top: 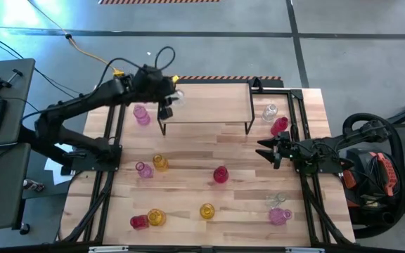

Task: Sort vases onto shelf
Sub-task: Put the middle transparent vase on the shelf

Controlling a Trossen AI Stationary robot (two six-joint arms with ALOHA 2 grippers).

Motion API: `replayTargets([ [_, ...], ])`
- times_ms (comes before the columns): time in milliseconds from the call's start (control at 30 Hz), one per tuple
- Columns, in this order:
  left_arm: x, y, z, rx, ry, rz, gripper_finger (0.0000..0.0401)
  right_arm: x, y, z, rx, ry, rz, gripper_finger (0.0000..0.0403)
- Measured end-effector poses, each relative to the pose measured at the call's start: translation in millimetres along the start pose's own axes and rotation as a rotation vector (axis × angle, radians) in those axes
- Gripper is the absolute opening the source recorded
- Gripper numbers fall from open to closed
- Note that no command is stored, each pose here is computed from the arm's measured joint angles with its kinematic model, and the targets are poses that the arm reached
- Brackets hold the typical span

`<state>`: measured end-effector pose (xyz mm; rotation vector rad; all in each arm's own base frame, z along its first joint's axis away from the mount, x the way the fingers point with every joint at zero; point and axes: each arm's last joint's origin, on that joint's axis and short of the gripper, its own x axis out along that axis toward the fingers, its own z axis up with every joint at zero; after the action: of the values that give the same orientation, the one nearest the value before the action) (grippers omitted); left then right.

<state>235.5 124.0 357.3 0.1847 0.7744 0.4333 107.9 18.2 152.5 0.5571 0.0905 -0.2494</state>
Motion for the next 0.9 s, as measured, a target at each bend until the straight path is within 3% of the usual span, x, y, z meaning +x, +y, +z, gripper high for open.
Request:
replayTargets([
  [367,14.9,43.8,-0.1,-0.083,0.092,0.009,0.0097,0.0,0.1,0.1,0.000,0.000,0.000,0.0270],
  [900,35.3,70.0,-17.3,-0.212,0.142,-0.039,0.0098,0.0,0.1,0.1,0.000,0.000,0.000,0.0270],
])
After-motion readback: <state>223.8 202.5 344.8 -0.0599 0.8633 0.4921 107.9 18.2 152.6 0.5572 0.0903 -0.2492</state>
